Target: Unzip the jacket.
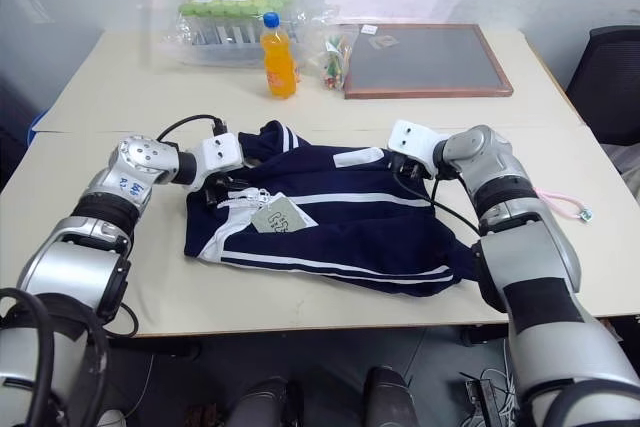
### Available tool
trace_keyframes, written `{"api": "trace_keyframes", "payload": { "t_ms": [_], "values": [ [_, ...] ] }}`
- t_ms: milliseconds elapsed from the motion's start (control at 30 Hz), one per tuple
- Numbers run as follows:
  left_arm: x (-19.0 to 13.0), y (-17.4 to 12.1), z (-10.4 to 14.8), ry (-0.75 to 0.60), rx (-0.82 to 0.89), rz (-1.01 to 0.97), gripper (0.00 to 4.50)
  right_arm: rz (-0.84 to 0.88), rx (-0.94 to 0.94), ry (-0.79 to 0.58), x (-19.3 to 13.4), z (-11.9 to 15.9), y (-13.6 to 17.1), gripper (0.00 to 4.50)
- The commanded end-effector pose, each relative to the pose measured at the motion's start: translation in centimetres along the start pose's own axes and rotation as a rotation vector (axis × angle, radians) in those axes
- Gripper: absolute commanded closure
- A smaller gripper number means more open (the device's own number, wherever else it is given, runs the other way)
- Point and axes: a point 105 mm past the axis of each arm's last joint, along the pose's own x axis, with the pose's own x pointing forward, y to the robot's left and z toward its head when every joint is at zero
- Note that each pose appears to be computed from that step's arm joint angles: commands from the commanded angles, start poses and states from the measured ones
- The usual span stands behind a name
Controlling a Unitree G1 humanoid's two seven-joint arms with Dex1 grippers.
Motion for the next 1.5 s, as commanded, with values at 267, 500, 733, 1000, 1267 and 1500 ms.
{"api": "trace_keyframes", "payload": {
  "t_ms": [267,500,733,1000,1267,1500],
  "values": [
    [-6.8,3.5,4.0,-0.259,0.018,0.125,1.39,0.101,0.053,-0.224,-6.0,1.4,-1.9,0.55],
    [-9.6,-3.8,7.3,-0.397,-0.011,-0.237,1.39,0.427,0.225,-0.254,-12.1,-0.2,4.6,0.55],
    [-8.9,-6.5,7.4,-0.365,-0.008,-0.305,1.39,0.442,0.341,-0.209,-11.8,-1.8,7.6,0.55],
    [-8.2,-6.3,7.9,-0.376,0.007,-0.290,1.36,0.519,0.406,-0.243,-11.3,-1.4,10.5,1.81],
    [-8.1,-6.2,7.6,-0.369,0.015,-0.277,1.36,0.595,0.407,-0.368,-14.6,1.1,12.0,4.49],
    [-7.9,-6.1,7.3,-0.362,0.021,-0.267,1.36,0.684,0.341,-0.386,-16.2,1.7,17.8,4.49]
  ]
}}
